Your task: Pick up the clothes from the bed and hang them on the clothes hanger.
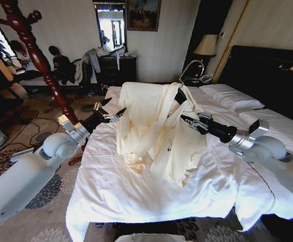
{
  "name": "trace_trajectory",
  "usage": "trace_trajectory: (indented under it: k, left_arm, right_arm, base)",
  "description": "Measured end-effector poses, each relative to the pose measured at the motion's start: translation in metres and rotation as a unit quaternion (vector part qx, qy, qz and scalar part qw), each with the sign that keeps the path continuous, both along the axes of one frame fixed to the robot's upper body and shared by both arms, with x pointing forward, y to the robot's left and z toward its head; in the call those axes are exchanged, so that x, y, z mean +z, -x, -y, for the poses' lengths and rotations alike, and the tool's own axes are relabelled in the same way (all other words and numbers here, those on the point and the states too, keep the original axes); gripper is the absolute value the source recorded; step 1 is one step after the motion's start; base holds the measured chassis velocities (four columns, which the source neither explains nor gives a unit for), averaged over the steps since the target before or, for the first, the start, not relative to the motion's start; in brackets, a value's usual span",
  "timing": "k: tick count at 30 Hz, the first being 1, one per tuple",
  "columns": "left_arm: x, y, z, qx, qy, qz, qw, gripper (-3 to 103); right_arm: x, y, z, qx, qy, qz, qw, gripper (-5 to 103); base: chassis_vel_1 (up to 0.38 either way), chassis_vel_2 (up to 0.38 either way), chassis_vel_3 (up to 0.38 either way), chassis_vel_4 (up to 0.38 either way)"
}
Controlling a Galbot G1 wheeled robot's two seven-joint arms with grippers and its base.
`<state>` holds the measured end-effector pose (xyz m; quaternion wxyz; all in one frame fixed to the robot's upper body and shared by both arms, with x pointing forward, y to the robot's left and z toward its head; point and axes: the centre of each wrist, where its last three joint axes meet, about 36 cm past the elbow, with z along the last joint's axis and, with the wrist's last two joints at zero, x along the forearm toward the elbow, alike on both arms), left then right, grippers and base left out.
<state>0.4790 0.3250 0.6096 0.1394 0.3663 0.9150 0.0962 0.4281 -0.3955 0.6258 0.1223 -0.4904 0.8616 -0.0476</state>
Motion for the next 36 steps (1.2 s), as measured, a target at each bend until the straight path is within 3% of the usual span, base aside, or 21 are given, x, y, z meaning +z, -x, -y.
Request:
trace_trajectory:
  k: [3, 8, 13, 15, 17, 19, 21, 23, 25, 29, 36]
  left_arm:
    - [-0.001, -0.002, -0.002, -0.004, -0.007, -0.004, 1.0, 98]
    - [-0.005, -0.001, -0.002, -0.028, -0.012, -0.018, 0.9994, 77]
    - [-0.004, -0.001, -0.004, -0.044, -0.011, -0.028, 0.9986, 66]
    - [-0.001, -0.002, -0.005, -0.052, -0.01, -0.036, 0.9979, 49]
    - [0.0, -0.002, -0.005, -0.054, -0.01, -0.036, 0.9979, 49]
    - [0.001, -0.002, -0.006, -0.055, -0.009, -0.038, 0.9977, 39]
    - [0.001, -0.002, -0.006, -0.056, -0.008, -0.039, 0.9977, 39]
    - [0.004, -0.002, -0.007, -0.058, -0.003, -0.044, 0.9973, 23]
    - [0.006, -0.002, -0.007, -0.058, -0.001, -0.045, 0.9973, 23]
    - [0.02, -0.001, -0.013, -0.058, 0.007, -0.038, 0.9976, 3]
    - [0.033, 0.001, -0.022, -0.057, 0.008, -0.03, 0.9979, 0]
  right_arm:
    - [0.001, 0.001, -0.002, 0.003, 0.001, 0.001, 1.0, 20]
    - [-0.003, 0.0, 0.0, -0.001, 0.01, 0.002, 1.0, 20]
    - [-0.006, 0.0, 0.001, -0.002, 0.013, 0.002, 1.0, 20]
    - [-0.007, 0.0, 0.001, -0.002, 0.016, 0.002, 1.0, 20]
    - [-0.007, 0.0, 0.001, -0.002, 0.016, 0.002, 1.0, 20]
    - [-0.007, 0.001, 0.0, 0.0, 0.016, 0.003, 1.0, 20]
    - [-0.007, 0.001, -0.001, 0.001, 0.016, 0.003, 1.0, 20]
    - [-0.008, 0.002, -0.001, 0.002, 0.017, 0.003, 1.0, 19]
    - [-0.008, 0.002, -0.001, 0.002, 0.018, 0.004, 1.0, 19]
    - [-0.012, 0.003, -0.001, 0.003, 0.022, 0.004, 1.0, 19]
    - [-0.017, 0.0, 0.005, -0.006, 0.033, 0.006, 0.999, 19]
  base:
    - [0.0, 0.0, 0.0, 0.0]
    - [0.0, 0.0, 0.0, 0.0]
    - [0.0, 0.0, 0.0, 0.0]
    - [0.0, 0.0, 0.0, 0.0]
    - [0.0, 0.0, 0.0, 0.0]
    - [0.0, 0.0, 0.0, 0.0]
    - [0.0, 0.0, 0.0, 0.0]
    - [0.0, 0.0, 0.0, 0.0]
    - [0.0, 0.0, 0.0, 0.0]
    - [0.0, 0.0, 0.0, 0.0]
    - [0.0, 0.0, 0.0, 0.0]
